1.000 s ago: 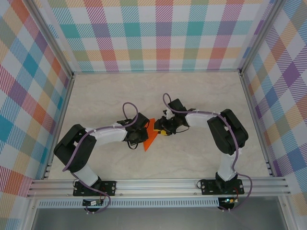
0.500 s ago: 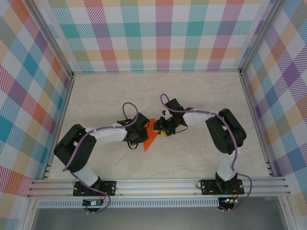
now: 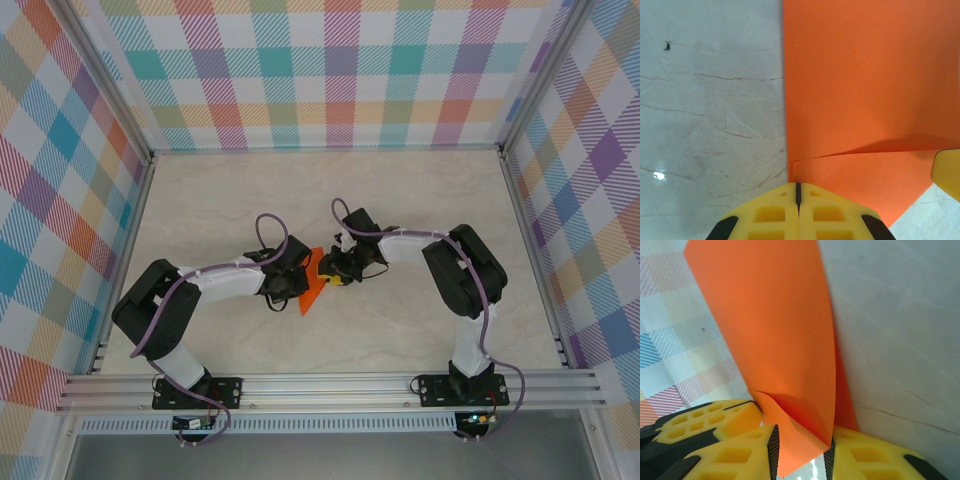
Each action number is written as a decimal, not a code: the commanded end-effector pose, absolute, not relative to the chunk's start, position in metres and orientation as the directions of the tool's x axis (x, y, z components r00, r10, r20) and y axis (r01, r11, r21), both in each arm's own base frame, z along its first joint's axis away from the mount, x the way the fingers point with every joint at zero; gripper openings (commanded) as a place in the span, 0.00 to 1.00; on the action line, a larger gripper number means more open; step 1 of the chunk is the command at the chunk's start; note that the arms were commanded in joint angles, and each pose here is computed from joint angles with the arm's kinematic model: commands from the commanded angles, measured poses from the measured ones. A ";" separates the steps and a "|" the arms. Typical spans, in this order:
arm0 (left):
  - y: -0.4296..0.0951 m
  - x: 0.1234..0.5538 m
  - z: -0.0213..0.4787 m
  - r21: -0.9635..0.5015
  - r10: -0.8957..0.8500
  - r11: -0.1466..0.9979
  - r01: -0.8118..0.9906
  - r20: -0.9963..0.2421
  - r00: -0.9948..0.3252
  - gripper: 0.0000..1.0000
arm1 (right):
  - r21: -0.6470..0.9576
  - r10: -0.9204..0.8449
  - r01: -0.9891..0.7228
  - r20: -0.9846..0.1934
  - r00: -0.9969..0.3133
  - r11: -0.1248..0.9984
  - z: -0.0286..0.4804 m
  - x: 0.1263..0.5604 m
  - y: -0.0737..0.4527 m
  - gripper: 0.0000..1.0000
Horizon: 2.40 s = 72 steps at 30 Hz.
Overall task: Fold a paper plane with a square sheet of paper (pick it up from the middle)
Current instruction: Fourth fold the wing at the center of the table.
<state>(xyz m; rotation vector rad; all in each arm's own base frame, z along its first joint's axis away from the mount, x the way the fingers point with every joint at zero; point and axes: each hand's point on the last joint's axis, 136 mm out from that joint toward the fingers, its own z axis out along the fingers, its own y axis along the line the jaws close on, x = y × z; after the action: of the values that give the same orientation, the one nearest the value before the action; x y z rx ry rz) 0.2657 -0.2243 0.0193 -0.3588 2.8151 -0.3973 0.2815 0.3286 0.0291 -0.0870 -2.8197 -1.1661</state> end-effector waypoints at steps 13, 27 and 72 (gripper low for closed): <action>-0.201 0.282 0.075 -0.266 -0.266 0.948 -0.175 -0.361 -0.894 0.39 | 0.709 0.050 0.028 -0.010 -0.999 0.704 0.049 0.298 0.330 0.05; -0.199 0.296 0.139 -0.374 -0.229 0.927 -0.036 -0.486 -0.844 0.91 | 0.588 0.323 0.174 -0.157 -0.933 0.790 0.105 0.321 0.278 0.00; -0.299 0.279 0.068 0.046 0.451 0.644 0.764 -0.829 -0.331 0.60 | 0.430 0.620 0.672 0.278 -0.733 0.603 0.063 0.284 0.273 0.04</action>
<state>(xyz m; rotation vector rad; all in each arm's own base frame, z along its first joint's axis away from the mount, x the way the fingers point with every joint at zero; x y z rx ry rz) 0.2788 -0.2939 0.0660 0.8714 2.0650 -0.4847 0.2866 0.2727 0.0615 -1.0732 -2.7783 -0.8109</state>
